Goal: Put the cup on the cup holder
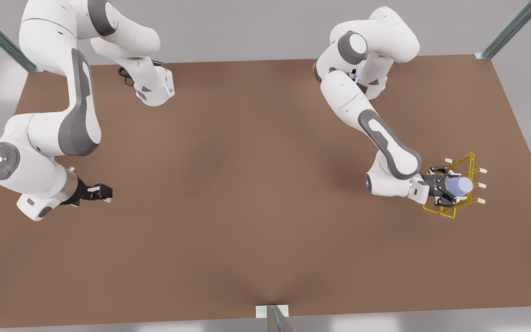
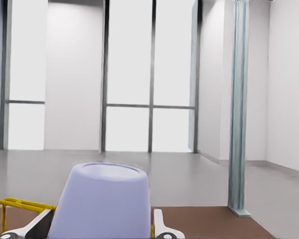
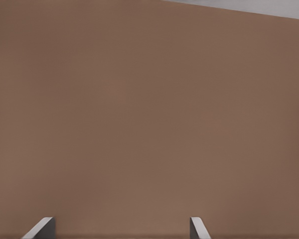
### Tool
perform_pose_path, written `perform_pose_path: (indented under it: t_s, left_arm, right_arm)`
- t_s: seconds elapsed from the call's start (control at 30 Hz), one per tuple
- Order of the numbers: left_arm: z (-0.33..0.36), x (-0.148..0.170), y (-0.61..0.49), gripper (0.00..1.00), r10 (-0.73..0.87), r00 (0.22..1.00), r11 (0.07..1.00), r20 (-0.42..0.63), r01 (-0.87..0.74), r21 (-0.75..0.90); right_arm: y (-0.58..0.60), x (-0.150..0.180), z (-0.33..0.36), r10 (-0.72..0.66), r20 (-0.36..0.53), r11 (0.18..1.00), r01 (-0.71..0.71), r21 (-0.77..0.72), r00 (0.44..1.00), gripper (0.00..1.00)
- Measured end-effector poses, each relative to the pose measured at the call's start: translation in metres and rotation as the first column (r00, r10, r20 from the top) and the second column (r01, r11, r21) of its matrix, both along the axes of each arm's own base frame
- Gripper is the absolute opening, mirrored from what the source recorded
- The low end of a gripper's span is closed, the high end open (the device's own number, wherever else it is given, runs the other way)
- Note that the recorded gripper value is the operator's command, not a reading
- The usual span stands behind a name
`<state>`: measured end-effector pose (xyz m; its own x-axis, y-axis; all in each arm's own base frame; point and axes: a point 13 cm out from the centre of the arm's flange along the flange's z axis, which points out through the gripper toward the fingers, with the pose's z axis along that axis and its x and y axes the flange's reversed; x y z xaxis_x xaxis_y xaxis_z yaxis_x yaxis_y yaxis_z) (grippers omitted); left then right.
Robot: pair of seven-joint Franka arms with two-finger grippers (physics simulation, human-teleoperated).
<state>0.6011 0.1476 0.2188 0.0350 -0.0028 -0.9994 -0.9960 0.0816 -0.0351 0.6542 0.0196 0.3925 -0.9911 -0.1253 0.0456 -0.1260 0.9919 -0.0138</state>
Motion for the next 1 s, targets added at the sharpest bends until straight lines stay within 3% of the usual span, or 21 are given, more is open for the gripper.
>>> perform_pose_path:
  t_s: [0.17,0.23,0.3,0.37,0.43,0.47,0.53,0.6,0.73,1.0]
  left_arm:
    - [0.005,0.003,-0.007,1.00,-0.010,0.999,1.000,0.043,0.011,-0.005]
    - [0.003,0.008,-0.065,1.00,-0.045,0.997,0.986,0.060,0.054,-0.159]
    - [0.025,0.034,-0.242,1.00,-0.137,0.987,0.851,0.086,0.162,-0.500]
    - [0.130,0.037,-0.386,1.00,-0.193,0.975,0.693,0.108,0.214,-0.689]
    - [0.194,-0.001,-0.427,1.00,-0.240,0.970,0.542,-0.032,0.107,-0.834]
    - [0.202,-0.010,-0.419,1.00,-0.290,0.947,0.424,-0.138,-0.003,-0.906]
    - [0.202,-0.039,-0.406,1.00,-0.488,0.830,0.205,-0.270,-0.191,-0.960]
    - [0.187,-0.064,-0.355,1.00,-0.598,0.743,0.136,-0.301,-0.277,-0.951]
    - [0.201,-0.036,-0.300,1.00,-0.759,0.590,0.129,-0.278,-0.282,-0.951]
    - [0.201,-0.048,-0.288,1.00,-0.951,0.182,0.184,-0.250,-0.317,-0.931]
  right_arm:
    - [0.000,0.000,0.000,0.000,0.001,1.000,0.000,0.000,1.000,1.00]
    - [0.000,0.000,0.000,0.000,0.001,1.000,0.000,0.000,1.000,1.00]
    - [0.000,0.000,0.000,0.000,0.001,1.000,0.000,0.000,1.000,1.00]
    - [0.000,0.000,0.000,0.000,0.001,1.000,0.000,0.000,1.000,1.00]
    - [0.000,0.000,0.000,0.000,0.001,1.000,0.000,0.000,1.000,1.00]
    - [0.000,0.000,0.000,0.000,0.001,1.000,0.000,-0.001,1.000,1.00]
    - [0.000,0.000,0.000,0.000,0.001,1.000,0.000,-0.001,1.000,1.00]
    - [0.000,0.000,0.000,0.000,0.001,1.000,0.000,-0.001,1.000,1.00]
    - [0.000,0.000,0.000,0.000,0.001,1.000,0.000,-0.001,1.000,1.00]
    - [-0.002,0.000,0.000,-0.003,0.001,1.000,0.003,-0.002,1.000,1.00]
